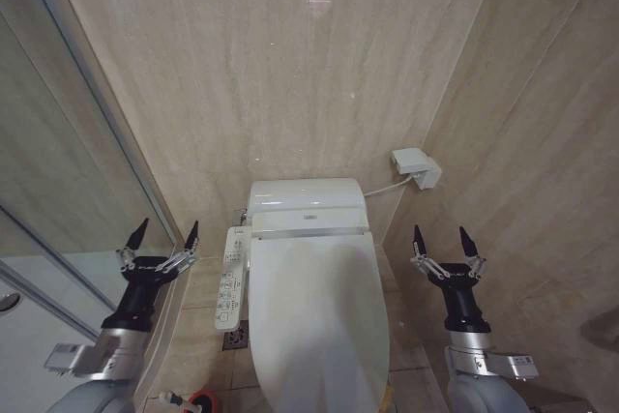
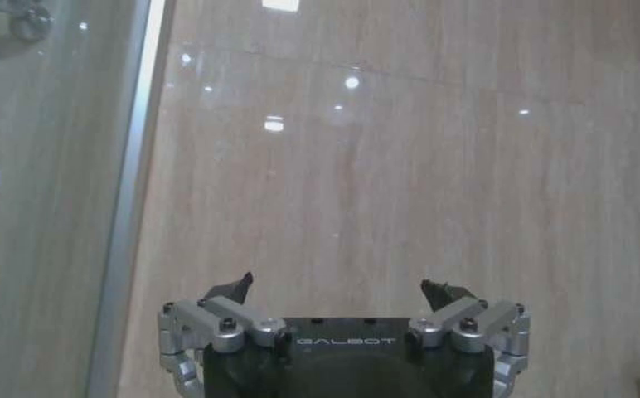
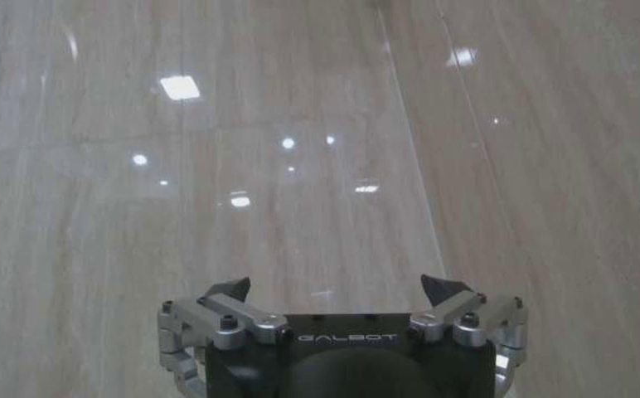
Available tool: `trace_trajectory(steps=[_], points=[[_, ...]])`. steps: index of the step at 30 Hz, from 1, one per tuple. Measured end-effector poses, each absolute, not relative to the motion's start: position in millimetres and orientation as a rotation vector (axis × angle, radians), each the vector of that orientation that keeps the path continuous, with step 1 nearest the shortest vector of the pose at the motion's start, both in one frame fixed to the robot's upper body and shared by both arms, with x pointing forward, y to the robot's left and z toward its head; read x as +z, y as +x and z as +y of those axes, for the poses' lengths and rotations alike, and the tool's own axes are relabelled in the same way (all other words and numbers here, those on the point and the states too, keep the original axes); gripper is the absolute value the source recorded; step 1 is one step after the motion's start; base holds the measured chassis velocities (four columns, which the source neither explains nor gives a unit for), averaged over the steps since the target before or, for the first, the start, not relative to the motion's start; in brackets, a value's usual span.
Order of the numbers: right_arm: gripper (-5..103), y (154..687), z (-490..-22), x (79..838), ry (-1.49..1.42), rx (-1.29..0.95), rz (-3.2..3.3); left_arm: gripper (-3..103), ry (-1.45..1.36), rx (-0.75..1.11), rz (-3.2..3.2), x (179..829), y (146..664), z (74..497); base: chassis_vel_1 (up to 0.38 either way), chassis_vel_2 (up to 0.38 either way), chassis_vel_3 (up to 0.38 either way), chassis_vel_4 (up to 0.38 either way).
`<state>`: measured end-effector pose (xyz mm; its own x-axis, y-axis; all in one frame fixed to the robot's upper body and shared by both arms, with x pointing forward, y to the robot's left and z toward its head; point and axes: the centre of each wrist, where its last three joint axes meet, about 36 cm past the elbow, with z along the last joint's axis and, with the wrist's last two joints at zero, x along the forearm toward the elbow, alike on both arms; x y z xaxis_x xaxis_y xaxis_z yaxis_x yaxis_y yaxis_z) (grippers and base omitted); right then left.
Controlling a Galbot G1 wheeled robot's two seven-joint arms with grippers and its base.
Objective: Open the toilet lid, clean the toilet bowl with a toilet brush, close the toilet lid, and flush.
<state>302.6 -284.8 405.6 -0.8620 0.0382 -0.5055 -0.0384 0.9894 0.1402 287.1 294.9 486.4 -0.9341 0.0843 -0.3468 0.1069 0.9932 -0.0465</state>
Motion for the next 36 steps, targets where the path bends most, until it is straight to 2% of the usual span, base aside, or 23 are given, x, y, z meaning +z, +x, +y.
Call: trace_trajectory(steps=[22, 36], points=[[100, 297, -273, 402, -0.076, 0.208, 2.580, 100, 0.108, -0.070, 2.802, 469, 285, 297, 0.017, -0.014, -0.017, 0.015], [100, 296, -272, 398, -0.013, 0.219, 2.590, 100, 0.130, -0.086, 2.807, 461, 295, 295, 0.218, -0.181, -0.219, 0.168]])
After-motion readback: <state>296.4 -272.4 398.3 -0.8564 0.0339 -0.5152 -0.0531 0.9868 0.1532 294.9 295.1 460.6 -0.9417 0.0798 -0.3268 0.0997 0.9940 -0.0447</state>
